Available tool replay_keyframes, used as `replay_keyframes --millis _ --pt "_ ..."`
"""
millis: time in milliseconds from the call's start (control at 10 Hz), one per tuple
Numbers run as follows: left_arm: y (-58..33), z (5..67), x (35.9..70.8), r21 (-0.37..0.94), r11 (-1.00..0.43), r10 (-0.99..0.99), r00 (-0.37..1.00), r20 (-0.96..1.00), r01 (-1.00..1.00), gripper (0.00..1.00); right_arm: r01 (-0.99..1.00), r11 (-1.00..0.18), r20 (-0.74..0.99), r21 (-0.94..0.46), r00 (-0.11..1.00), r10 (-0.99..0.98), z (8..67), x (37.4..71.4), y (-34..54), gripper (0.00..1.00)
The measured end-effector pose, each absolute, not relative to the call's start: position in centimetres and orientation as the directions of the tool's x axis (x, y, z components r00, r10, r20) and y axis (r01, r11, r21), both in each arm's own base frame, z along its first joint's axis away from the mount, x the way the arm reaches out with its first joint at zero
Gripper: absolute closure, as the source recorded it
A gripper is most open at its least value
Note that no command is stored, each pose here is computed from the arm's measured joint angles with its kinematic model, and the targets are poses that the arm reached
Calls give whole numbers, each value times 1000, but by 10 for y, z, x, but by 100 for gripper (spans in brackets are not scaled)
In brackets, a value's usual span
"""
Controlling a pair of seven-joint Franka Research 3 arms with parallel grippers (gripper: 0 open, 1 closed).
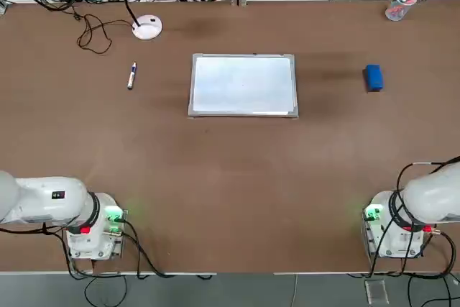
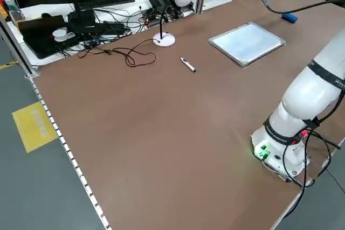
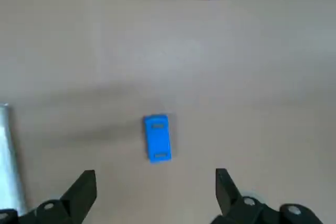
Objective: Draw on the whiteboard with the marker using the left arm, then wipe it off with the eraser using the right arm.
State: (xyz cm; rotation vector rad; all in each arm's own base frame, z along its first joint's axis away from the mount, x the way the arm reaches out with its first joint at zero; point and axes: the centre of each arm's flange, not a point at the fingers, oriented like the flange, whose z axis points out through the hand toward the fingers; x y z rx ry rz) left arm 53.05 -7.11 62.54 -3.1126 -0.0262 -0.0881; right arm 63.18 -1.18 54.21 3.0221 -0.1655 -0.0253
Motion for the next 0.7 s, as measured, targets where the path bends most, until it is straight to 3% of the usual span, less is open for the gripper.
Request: replay_keyframes --millis 700 --pt "-71 626 531 -27 -999 17 998 58 18 0 -225 -974 63 -38 972 -227 629 588 -61 0"
